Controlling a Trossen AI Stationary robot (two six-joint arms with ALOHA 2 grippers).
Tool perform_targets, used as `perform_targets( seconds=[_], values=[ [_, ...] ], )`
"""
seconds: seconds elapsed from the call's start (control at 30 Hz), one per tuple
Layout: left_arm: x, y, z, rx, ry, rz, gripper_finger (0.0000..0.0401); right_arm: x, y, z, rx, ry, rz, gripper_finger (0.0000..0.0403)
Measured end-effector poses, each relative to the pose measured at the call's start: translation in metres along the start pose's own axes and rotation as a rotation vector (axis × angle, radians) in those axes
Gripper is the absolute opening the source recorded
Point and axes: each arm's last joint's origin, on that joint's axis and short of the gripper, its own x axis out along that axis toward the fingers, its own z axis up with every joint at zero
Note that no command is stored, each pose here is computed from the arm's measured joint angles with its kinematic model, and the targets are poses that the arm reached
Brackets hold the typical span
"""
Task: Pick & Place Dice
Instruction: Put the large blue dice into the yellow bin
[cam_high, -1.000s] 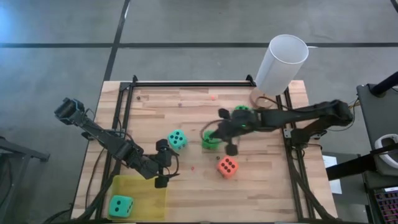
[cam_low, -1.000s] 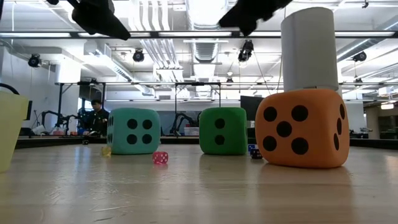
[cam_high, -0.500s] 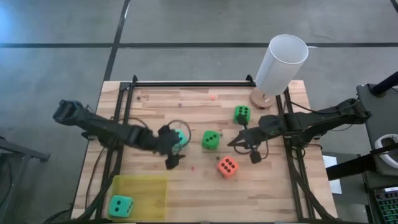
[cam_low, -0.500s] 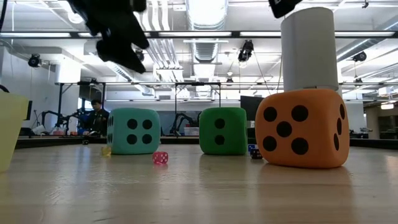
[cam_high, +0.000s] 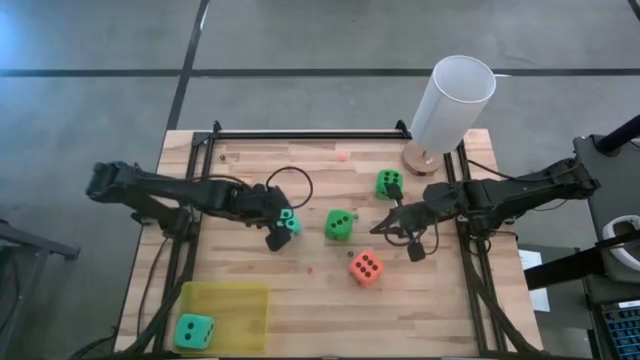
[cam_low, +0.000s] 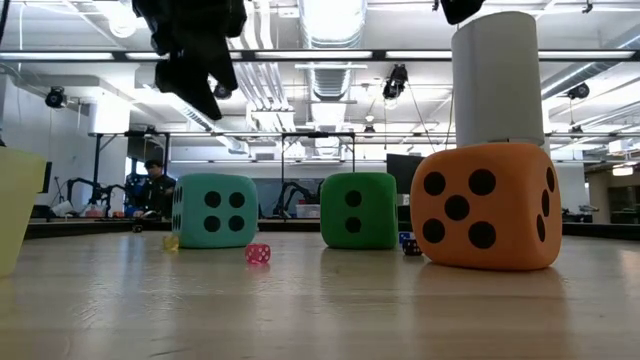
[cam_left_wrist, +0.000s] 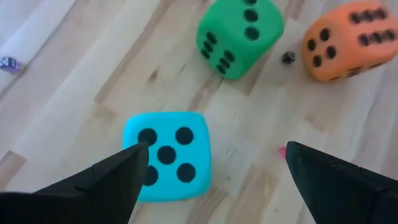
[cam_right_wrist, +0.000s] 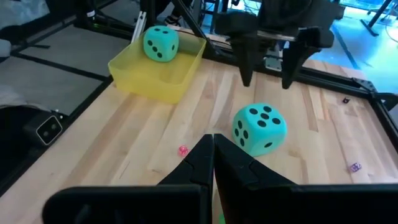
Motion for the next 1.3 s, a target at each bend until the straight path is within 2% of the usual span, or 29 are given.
perform_targets(
  seconds=[0.23, 0.4, 0.6, 1.3],
  values=[
    [0.026, 0.008, 0.004, 0.04, 0.086, 0.053, 0.0383, 0.0, 0.0, 0.0, 0.009, 0.0, 0.001, 0.0008],
    [0.04, 0.015, 0.006, 0.02, 0.132, 0.096, 0.0382, 0.0, 0.0, 0.0, 0.01, 0.0, 0.001, 0.0008],
    [0.054, 0.013, 0.006, 0.042, 0.19, 0.08, 0.0383, 0.0, 0.0, 0.0, 0.01, 0.0, 0.001, 0.0008],
    [0.068, 0.014, 0.001, 0.061, 0.245, 0.116, 0.0382, 0.0, 0.0, 0.0, 0.01, 0.0, 0.002, 0.0008]
  ],
)
